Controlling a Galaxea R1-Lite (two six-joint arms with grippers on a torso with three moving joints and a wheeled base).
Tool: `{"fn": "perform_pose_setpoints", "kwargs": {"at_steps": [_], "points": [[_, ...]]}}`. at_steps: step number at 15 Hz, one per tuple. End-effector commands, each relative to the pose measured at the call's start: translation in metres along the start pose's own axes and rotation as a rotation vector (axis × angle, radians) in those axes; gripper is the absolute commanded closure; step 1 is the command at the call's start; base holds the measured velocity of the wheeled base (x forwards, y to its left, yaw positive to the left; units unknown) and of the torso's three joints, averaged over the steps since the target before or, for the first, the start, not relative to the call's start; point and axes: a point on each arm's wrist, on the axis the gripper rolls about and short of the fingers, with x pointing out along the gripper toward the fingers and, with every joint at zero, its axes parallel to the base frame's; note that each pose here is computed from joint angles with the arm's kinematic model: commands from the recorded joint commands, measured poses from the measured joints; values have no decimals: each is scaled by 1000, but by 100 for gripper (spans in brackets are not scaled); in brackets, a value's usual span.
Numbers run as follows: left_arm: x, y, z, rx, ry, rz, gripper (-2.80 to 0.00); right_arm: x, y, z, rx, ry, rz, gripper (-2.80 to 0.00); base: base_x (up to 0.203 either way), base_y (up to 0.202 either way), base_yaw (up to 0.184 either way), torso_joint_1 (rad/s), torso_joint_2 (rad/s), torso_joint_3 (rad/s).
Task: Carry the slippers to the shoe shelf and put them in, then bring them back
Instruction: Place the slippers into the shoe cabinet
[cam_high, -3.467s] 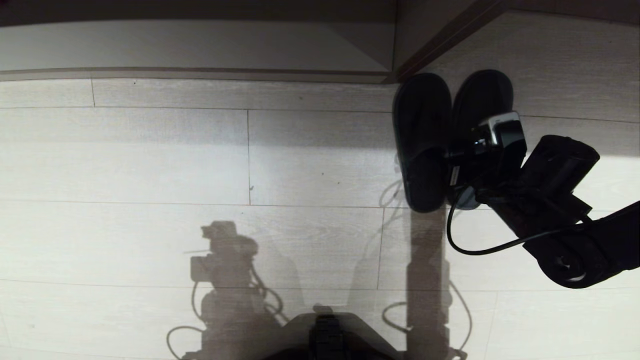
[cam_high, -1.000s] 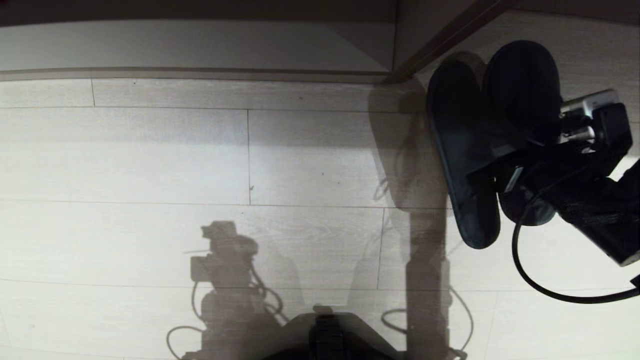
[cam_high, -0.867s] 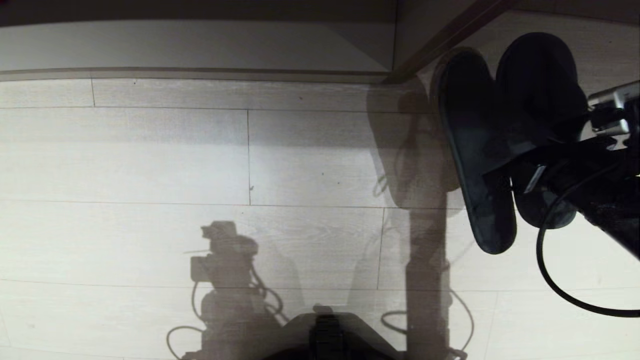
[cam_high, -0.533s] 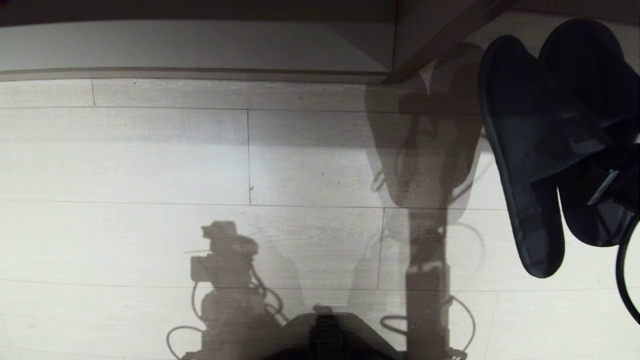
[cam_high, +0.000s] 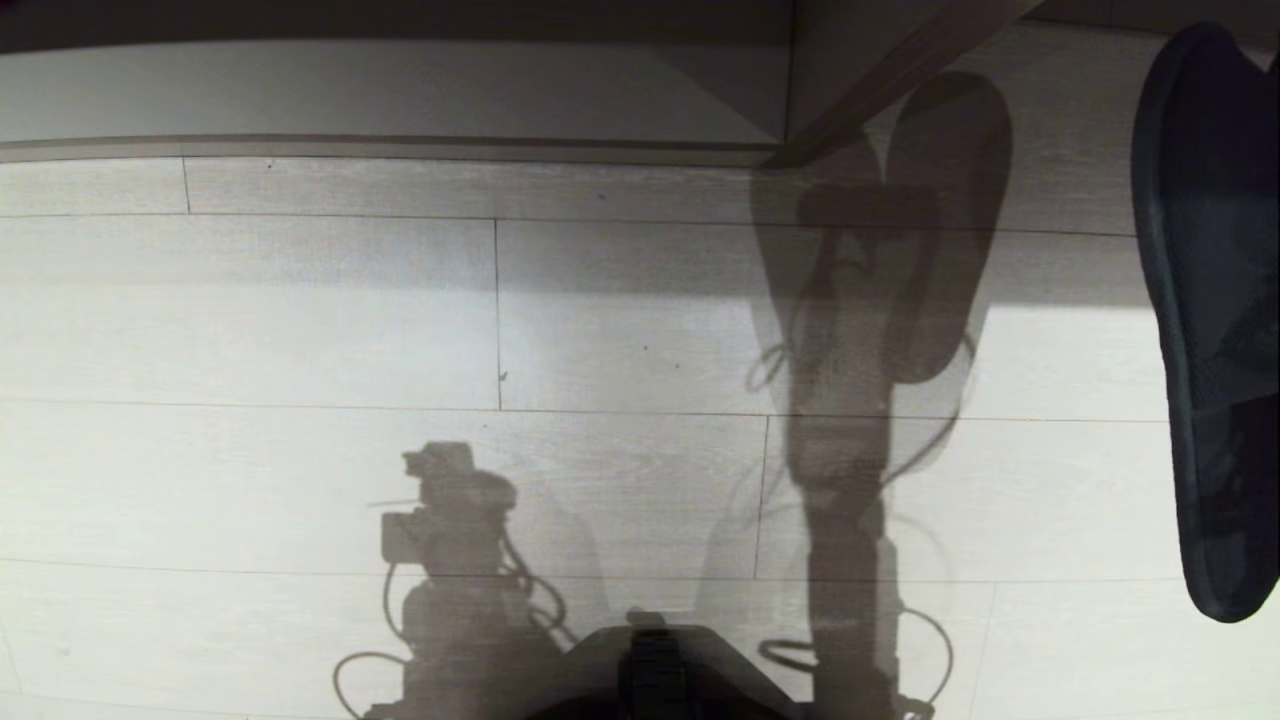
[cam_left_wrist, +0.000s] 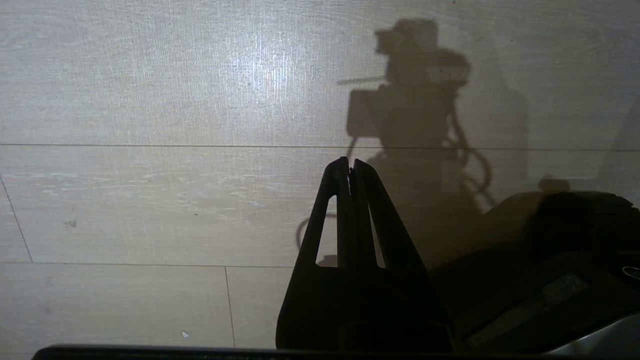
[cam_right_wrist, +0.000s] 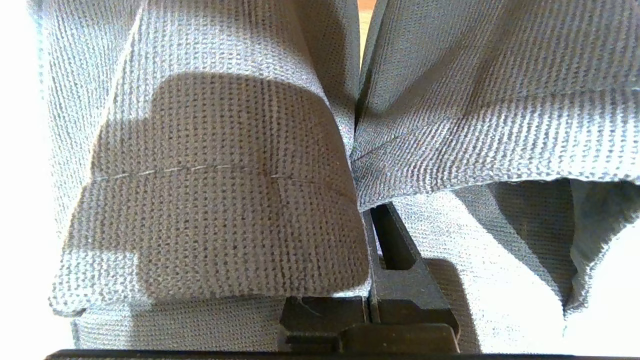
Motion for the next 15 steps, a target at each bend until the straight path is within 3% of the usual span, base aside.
{"fn": "perform_pose_setpoints", "kwargs": {"at_steps": [1,6,9,13,15], "points": [[1,0,-2,1,8,0,0,-20,-6,8,-11,-51,-45,0,0,0,0,0,0,0],[1,0,-2,1,8,1,0,-48,-12,4,-59,-34,-137,0,0,0,0,0,0,0],[1,0,-2,-3,8,1,0,-80,-5,-7,-48,-84,-99,0,0,0,0,0,0,0],[1,0,-2,-6,8,1,0,-112,7,-24,92,-131,40,0,0,0,0,0,0,0],[1,0,-2,-6,8,1,0,-122,10,-32,121,-95,92,0,0,0,0,0,0,0]]}}
